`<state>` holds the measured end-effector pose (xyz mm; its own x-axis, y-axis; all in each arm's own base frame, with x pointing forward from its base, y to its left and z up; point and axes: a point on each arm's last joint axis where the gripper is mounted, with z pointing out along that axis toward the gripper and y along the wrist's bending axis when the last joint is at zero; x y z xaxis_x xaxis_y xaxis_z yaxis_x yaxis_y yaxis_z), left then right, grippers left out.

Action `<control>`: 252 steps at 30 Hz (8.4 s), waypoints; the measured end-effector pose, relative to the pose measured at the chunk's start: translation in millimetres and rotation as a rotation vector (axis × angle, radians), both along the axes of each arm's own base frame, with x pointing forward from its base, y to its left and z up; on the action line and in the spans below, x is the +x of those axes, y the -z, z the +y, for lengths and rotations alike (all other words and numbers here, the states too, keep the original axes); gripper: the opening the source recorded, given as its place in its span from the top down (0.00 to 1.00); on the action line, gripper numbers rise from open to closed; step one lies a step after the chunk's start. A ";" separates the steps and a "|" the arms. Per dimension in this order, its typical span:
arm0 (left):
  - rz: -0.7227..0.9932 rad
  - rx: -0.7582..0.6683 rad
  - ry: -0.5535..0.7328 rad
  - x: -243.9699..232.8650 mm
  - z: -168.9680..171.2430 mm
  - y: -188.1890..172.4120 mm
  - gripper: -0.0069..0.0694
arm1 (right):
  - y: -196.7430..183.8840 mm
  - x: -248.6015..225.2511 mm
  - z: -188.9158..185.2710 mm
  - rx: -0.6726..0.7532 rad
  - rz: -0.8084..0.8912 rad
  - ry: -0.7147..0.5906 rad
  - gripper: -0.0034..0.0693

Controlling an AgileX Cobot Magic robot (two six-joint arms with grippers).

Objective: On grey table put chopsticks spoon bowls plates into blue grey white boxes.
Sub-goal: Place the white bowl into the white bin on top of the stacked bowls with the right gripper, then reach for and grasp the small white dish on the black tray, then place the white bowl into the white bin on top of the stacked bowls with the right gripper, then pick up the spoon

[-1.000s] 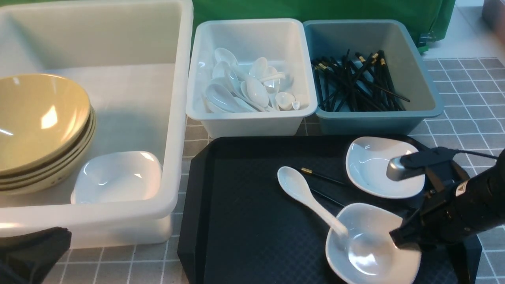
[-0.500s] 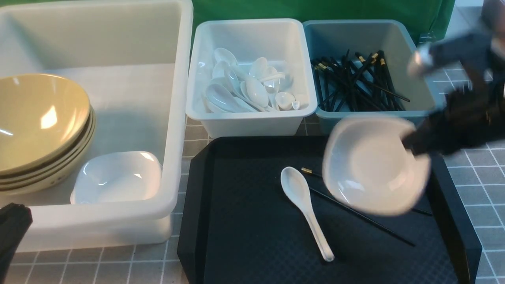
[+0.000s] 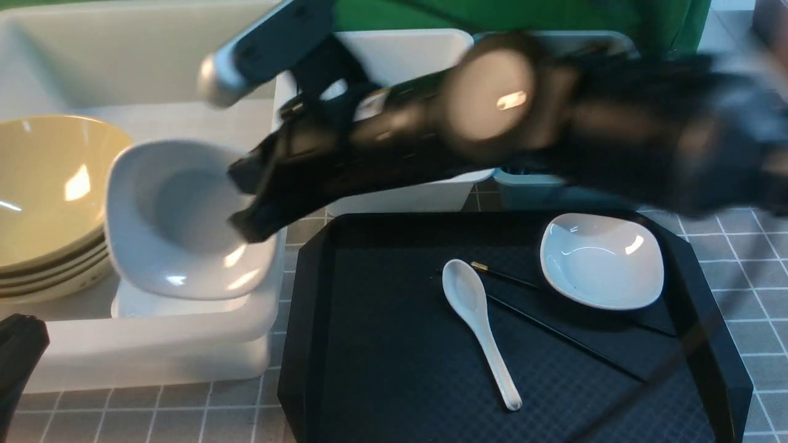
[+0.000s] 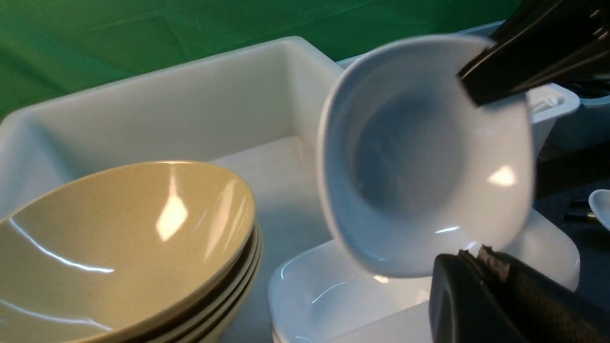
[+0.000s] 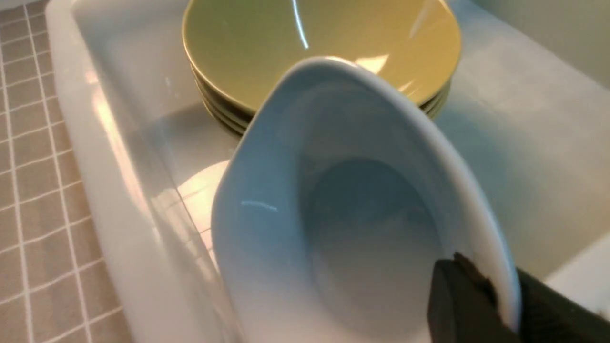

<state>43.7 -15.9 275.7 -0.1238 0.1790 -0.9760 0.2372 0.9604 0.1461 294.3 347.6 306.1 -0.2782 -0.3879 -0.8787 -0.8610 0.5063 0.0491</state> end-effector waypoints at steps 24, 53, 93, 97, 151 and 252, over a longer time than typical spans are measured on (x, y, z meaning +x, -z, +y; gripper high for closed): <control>0.001 -0.002 0.000 0.0 0.0 0.1 0.92 | -0.1 42.9 -201.0 -0.581 0.280 0.474 0.54; 0.001 0.004 -0.002 0.0 0.3 0.2 0.92 | 136.5 51.9 -296.0 -0.412 0.697 0.846 0.37; 0.003 -0.002 -0.007 0.1 0.6 0.3 0.92 | -20.0 -1.9 -122.7 -0.024 0.213 0.198 0.87; 0.003 -0.002 -0.007 0.1 0.6 0.3 0.92 | -14.6 -0.9 -58.5 0.038 0.120 0.129 0.87; 0.903 -0.189 0.659 180.3 -161.5 -31.3 0.91 | 68.0 -118.7 -271.6 -0.461 0.362 0.421 0.90; 0.960 0.593 0.690 243.2 -245.0 105.1 0.84 | 42.9 -142.4 -288.1 -0.283 0.163 0.583 0.85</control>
<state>286.9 -260.9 170.7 -0.4293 0.8502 -0.3047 0.8927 0.4507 0.0000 151.9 59.5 263.2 -0.6327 -0.3428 -0.6944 -0.4349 0.8992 -0.0476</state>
